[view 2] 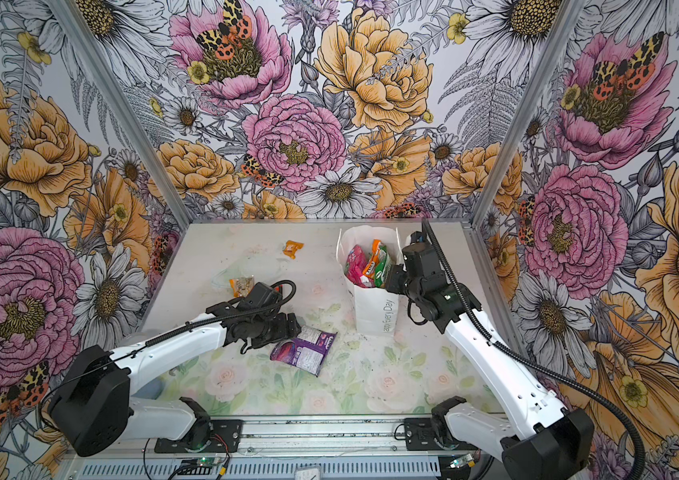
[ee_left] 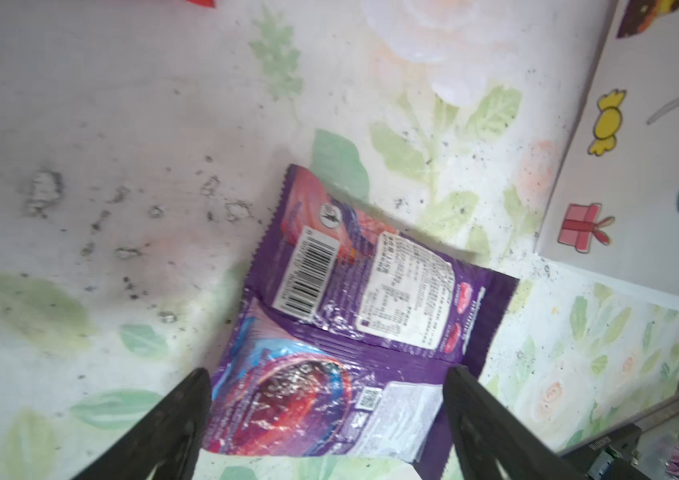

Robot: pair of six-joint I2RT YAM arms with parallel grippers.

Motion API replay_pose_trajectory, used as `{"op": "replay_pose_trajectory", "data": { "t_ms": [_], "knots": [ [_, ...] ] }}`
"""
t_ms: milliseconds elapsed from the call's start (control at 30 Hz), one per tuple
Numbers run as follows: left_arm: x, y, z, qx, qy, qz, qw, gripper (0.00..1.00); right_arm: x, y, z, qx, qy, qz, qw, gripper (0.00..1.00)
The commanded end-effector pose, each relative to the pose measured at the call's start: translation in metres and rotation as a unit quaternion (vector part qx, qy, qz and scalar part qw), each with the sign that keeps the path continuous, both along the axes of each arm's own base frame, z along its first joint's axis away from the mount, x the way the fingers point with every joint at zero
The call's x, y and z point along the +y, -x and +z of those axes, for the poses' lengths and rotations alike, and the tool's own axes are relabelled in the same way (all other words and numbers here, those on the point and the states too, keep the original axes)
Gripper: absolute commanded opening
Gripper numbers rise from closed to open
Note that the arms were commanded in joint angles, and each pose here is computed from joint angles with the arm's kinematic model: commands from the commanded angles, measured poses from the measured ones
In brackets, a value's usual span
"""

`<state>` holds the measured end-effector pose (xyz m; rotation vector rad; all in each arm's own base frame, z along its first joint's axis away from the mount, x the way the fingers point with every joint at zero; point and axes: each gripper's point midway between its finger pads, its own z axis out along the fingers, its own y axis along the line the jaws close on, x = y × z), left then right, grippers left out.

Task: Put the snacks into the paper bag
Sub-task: 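Lower the left gripper and grasp the purple packet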

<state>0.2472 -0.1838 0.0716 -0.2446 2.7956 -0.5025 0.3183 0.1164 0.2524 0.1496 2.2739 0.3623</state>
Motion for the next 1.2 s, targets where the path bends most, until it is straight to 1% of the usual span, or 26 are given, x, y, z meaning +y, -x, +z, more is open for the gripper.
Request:
{"op": "replay_pose_trajectory", "data": {
  "t_ms": [0,200,400,533,733,833,933,1000,1100,1167],
  "knots": [
    [0.015,-0.005,-0.008,-0.008,-0.039,-0.012,0.999,0.88,0.002,0.000,0.014,-0.026,-0.019,0.002,0.999,0.00],
    [-0.004,0.003,-0.024,0.007,-0.064,-0.066,0.996,0.77,0.001,0.002,0.011,-0.022,-0.023,0.001,0.999,0.00],
    [-0.009,0.012,-0.051,0.044,-0.089,-0.077,0.992,0.69,0.004,0.001,0.006,-0.016,-0.021,0.005,1.000,0.00],
    [-0.010,0.014,-0.059,0.057,-0.095,-0.074,0.991,0.57,0.003,0.000,0.006,-0.015,-0.020,0.003,1.000,0.00],
    [-0.008,0.009,-0.046,0.031,-0.089,-0.064,0.993,0.42,0.003,0.000,0.002,-0.010,-0.021,0.001,1.000,0.00],
    [-0.007,0.006,-0.039,0.017,-0.084,-0.055,0.995,0.31,0.003,0.000,0.003,-0.012,-0.021,0.002,1.000,0.00],
    [-0.015,0.007,-0.034,0.010,-0.079,-0.066,0.995,0.23,0.004,0.000,0.004,-0.011,-0.023,0.003,1.000,0.00],
    [-0.021,0.007,-0.029,0.003,-0.075,-0.071,0.995,0.14,0.005,0.000,0.002,-0.009,-0.024,0.004,1.000,0.00],
    [-0.020,0.003,-0.021,-0.010,-0.069,-0.061,0.996,0.04,0.004,0.000,0.003,-0.010,-0.024,0.003,1.000,0.00],
    [-0.021,0.000,-0.010,-0.025,-0.061,-0.056,0.996,0.01,0.004,0.001,0.004,-0.011,-0.024,0.003,1.000,0.00]
  ]
}}
